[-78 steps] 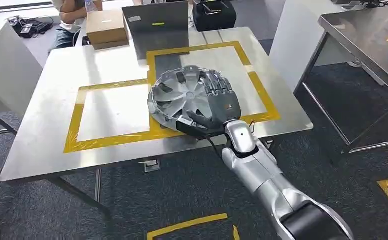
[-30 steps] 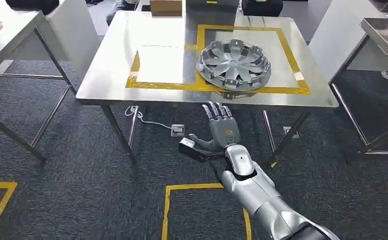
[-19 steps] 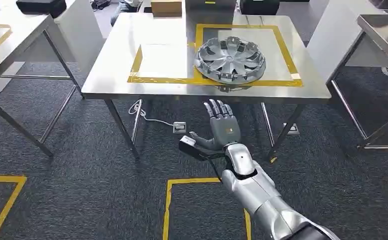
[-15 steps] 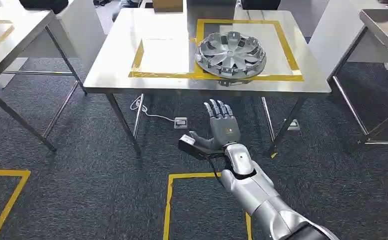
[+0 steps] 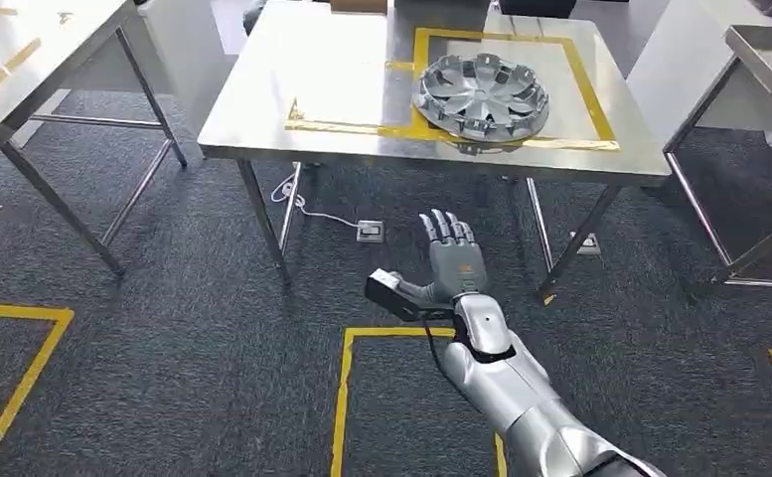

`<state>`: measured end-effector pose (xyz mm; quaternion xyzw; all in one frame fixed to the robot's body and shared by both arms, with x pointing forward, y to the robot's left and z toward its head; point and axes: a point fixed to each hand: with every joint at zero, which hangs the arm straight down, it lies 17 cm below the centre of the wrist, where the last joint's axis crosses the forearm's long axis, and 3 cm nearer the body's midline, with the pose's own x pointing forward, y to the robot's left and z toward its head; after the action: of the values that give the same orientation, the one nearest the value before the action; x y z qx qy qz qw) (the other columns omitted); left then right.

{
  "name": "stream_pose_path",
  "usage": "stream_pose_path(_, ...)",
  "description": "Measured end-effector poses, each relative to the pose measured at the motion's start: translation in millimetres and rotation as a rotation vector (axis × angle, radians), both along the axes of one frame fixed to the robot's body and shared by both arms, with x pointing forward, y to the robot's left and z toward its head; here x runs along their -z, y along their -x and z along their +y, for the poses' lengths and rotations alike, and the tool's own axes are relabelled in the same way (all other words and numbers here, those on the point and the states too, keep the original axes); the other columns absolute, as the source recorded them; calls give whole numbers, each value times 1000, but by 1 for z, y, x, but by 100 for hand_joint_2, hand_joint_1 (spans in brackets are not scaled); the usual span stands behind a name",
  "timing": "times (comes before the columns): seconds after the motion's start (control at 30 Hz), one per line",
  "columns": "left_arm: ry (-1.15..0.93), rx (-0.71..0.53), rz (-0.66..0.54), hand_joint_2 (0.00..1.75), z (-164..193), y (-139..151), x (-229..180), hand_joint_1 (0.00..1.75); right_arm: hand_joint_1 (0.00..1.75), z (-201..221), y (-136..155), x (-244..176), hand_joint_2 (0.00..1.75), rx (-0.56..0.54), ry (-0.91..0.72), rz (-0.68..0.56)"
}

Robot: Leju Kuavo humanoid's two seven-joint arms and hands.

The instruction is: Take the parts from the cabinet and place them on the table.

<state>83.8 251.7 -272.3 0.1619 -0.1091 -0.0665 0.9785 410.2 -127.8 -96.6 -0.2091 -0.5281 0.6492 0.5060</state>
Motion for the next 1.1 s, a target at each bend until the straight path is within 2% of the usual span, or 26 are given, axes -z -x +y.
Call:
stream_pose_path(0.17,0,-15,-35,175,11,-16,-2,0,0,-16,38,37,175,120,-58,149)
stream_pose_path(0.2,5,-21,-37,0,13,-17,-2,0,0,-18,48,45,175,145,-72,180)
stream_pose_path(0.57,61,-62,-35,0,26,-6,3,0,0,-56,128,105,175,480,-210,471)
stream_pose_path(0.6,67,-64,-35,0,26,-4,3,0,0,-59,135,109,0,509,-222,495)
stream_pose_path(1.1,178,-104,-24,0,26,19,7,0,0,-97,257,161,0,943,-391,835)
